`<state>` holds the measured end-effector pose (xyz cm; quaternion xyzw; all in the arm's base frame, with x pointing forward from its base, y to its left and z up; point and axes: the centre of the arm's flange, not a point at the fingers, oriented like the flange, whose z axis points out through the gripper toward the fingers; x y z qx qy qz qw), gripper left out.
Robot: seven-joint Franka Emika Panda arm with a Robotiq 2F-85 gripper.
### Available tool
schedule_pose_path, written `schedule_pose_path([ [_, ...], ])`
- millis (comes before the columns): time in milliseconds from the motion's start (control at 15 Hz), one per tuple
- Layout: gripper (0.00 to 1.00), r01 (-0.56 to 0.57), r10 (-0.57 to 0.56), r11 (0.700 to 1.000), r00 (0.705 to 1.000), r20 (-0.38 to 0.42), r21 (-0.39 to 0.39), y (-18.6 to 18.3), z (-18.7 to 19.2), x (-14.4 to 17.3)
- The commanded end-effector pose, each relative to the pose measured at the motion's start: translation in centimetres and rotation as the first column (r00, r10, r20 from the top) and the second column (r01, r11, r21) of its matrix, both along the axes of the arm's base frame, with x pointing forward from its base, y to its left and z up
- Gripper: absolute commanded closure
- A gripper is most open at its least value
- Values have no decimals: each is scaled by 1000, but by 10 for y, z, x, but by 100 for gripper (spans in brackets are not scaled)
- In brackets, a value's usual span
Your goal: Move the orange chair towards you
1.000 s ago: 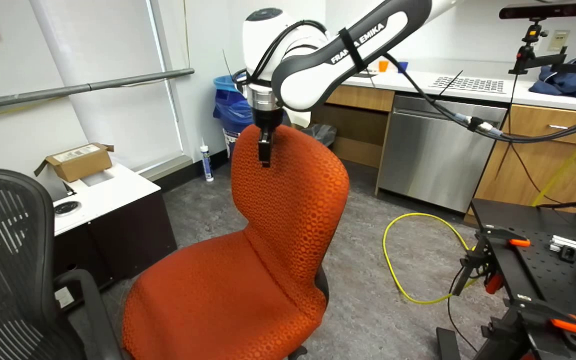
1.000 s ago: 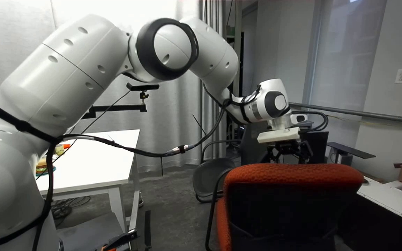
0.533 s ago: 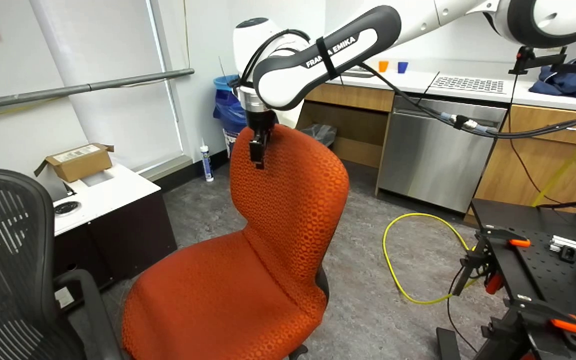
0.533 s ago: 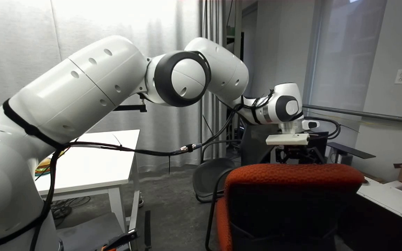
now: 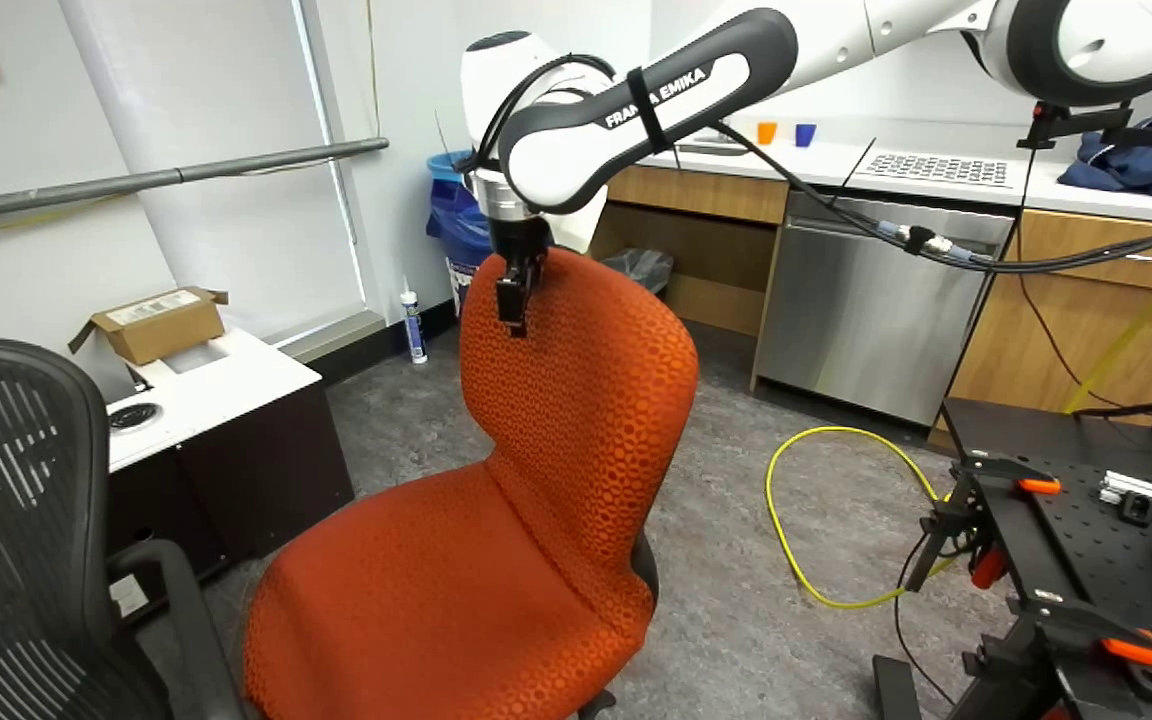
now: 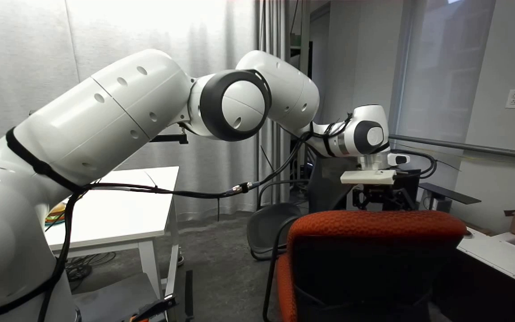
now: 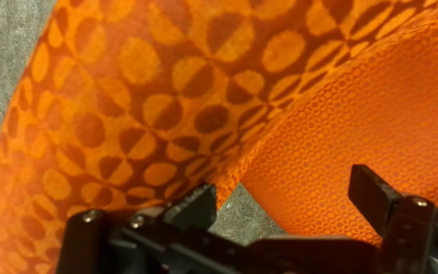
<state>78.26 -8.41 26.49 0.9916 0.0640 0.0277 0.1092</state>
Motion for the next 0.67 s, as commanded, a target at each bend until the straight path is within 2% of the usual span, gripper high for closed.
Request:
schedule_pose_path([
  [0, 0, -21, 22, 1000, 999, -40, 15, 10, -4, 12],
  [333, 0, -88, 90, 996, 992, -86, 26, 37, -14, 18],
  [600, 0, -38, 43, 998, 992, -116, 52, 23, -29, 10],
])
